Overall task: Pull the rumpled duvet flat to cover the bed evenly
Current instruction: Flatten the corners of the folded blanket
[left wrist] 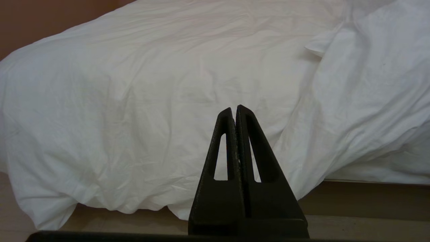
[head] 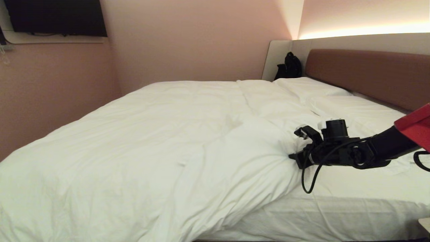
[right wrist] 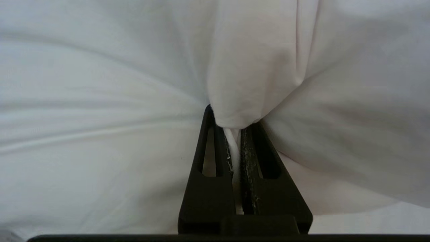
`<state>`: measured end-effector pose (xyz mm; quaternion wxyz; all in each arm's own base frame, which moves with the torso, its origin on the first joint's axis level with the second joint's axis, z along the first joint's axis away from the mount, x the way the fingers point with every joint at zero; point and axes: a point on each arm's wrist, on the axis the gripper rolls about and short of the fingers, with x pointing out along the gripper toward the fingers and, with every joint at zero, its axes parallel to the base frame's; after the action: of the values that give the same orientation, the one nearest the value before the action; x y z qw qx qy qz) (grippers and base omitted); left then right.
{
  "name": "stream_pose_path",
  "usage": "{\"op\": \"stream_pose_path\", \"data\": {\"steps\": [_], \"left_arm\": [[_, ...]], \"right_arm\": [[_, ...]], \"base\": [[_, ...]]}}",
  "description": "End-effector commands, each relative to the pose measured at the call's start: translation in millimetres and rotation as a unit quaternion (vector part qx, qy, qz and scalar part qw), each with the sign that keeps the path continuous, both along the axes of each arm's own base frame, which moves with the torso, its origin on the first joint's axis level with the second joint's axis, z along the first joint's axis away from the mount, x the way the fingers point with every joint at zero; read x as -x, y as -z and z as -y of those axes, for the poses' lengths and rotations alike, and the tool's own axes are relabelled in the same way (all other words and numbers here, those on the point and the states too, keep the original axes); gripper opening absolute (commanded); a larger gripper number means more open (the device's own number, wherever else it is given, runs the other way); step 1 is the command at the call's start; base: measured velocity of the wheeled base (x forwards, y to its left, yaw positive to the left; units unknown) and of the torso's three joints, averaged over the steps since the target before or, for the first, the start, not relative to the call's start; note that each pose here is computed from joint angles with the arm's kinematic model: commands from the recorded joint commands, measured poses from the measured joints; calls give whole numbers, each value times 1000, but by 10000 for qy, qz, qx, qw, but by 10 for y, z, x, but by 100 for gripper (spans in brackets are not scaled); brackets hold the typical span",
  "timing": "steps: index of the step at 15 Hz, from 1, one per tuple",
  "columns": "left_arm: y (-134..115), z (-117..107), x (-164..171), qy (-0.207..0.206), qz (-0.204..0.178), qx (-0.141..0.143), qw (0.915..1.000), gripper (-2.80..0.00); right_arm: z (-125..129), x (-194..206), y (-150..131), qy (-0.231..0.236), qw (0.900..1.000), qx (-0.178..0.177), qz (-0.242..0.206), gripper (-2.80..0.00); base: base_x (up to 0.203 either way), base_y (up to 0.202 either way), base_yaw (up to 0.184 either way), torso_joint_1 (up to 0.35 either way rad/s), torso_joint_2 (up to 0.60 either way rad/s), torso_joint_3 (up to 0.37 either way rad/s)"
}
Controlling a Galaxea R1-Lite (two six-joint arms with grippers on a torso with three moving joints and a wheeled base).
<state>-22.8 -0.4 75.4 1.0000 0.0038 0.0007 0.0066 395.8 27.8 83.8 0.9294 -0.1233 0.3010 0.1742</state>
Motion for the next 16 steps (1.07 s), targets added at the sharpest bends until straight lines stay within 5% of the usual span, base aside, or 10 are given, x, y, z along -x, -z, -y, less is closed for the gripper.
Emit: {"op": "stream_pose_path", "data": {"steps": [1, 12, 13, 16], "left_arm": [[1, 0, 0, -3, -1, 0, 10000, -280], [-3, 0, 1, -3, 5, 0, 10000, -280], [1, 0, 0, -3, -1, 0, 10000, -280], [1, 0, 0, -3, -1, 0, 10000, -280]], "right_arm": [[67, 84, -25, 70, 9999, -1, 132, -280], [157, 86, 262, 242, 9997, 8, -25, -280], [159, 66, 283, 280, 9996, 34, 46, 0], [159, 79, 256, 288, 9995, 26, 135, 0]], "base": [[0, 0, 0, 0, 0, 0], [0, 0, 0, 0, 0, 0], [0, 0, 0, 0, 0, 0], [0, 0, 0, 0, 0, 0]]}}
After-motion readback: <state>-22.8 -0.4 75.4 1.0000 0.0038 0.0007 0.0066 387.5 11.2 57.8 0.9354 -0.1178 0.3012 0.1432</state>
